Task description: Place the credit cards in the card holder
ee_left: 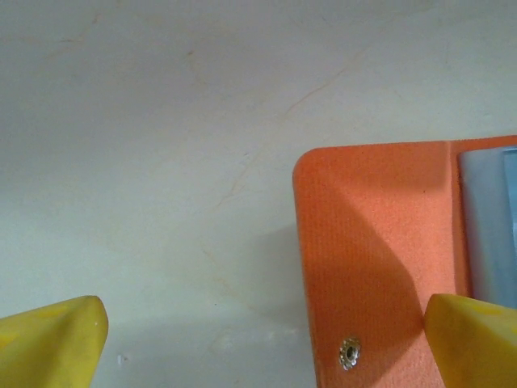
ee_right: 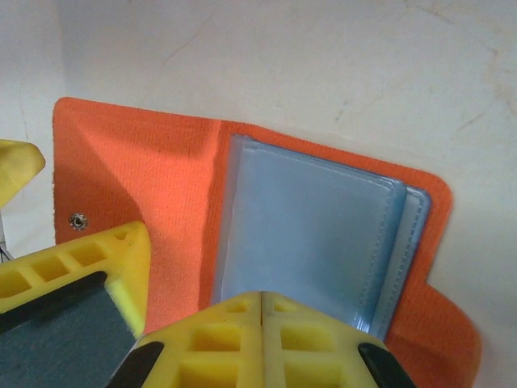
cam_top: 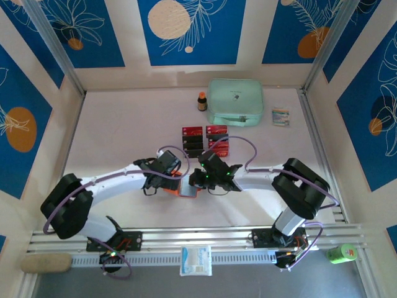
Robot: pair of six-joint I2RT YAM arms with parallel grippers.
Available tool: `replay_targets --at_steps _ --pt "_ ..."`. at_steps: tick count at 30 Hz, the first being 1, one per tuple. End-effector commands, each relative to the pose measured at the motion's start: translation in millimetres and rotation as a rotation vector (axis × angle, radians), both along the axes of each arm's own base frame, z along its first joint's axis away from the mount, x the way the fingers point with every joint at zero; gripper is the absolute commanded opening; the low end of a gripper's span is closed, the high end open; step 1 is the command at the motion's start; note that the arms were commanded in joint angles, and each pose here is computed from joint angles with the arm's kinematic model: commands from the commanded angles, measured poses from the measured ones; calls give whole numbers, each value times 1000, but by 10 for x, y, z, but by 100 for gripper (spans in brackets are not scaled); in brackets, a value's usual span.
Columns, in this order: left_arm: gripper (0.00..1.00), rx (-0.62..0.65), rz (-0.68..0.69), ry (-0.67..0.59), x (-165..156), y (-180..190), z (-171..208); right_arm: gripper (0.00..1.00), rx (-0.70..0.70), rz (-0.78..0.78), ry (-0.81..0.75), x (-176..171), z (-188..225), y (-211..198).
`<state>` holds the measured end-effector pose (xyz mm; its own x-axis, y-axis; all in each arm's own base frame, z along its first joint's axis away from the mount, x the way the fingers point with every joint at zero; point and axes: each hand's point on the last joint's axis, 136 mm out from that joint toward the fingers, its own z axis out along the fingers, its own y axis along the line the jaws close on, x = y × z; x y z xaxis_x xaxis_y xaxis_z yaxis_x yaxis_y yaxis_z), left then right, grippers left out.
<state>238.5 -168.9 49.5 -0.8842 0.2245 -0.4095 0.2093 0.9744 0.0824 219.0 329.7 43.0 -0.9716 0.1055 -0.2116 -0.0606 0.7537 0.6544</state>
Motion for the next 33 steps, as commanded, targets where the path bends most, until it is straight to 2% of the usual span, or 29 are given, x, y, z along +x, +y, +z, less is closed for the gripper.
replay_targets --at_steps 1,11,18,23,33 --pt "100 -9 34 8 -35 64 -37 0 36 21 0 -6 63 110" --pt "100 -40 85 40 -157 124 -254 0 55 60 -3 1 106 236" --pt "100 -34 84 34 -161 142 -248 0 59 88 5 5 86 340" --pt "100 -32 73 23 -104 115 -190 0 27 65 25 -23 -61 239" --pt "100 -253 94 67 12 -239 -18 0 7 41 56 -150 -232 110"
